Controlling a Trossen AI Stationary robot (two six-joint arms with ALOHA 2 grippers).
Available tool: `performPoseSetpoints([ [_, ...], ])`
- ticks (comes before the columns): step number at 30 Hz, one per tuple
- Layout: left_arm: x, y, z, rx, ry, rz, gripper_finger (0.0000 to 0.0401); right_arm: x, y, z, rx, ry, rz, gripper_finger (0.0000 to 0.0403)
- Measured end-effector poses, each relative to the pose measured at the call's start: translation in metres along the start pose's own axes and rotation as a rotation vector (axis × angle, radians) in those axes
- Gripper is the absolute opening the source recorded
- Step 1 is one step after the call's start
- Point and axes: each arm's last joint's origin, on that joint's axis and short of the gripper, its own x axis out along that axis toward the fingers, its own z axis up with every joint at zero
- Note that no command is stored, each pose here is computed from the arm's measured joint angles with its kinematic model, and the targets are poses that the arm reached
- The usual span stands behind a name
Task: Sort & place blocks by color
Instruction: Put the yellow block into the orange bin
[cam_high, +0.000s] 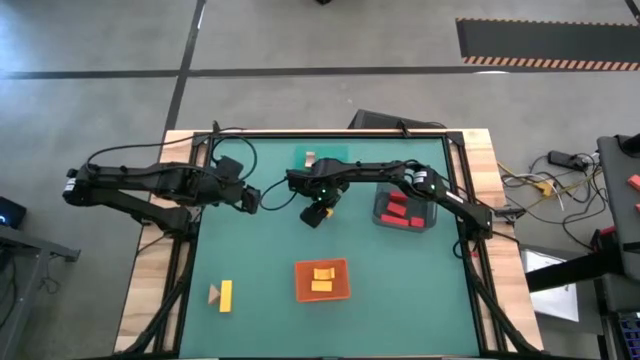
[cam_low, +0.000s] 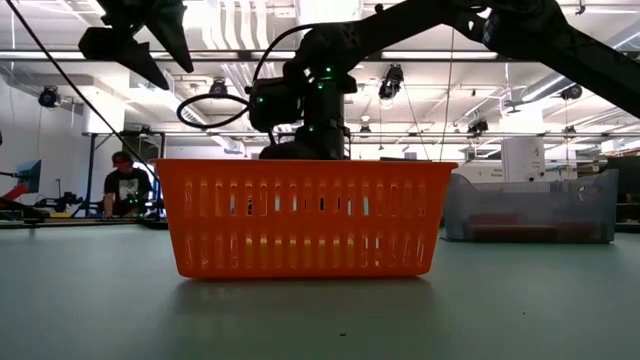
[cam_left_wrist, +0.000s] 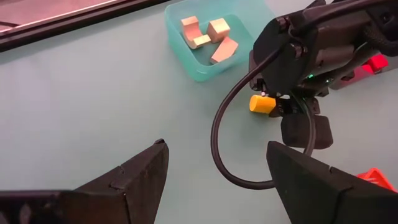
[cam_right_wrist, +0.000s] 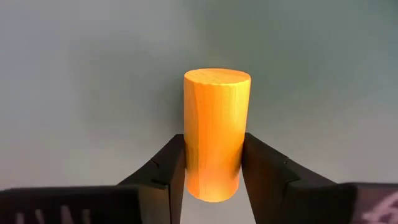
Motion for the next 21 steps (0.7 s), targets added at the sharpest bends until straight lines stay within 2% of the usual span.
performPoseSetpoints([
  [9,0.000,0.000,0.000,0.000,-0.001,0.000,0.0255,-0.009,0.002,-0.003,0.002,0.017,0.000,0.0114],
  [21,0.000,0.000,0.000,0.009,-0.001,0.000,0.0255,-0.077,0.026,-0.021,-0.061,-0.073,0.048,0.0114],
])
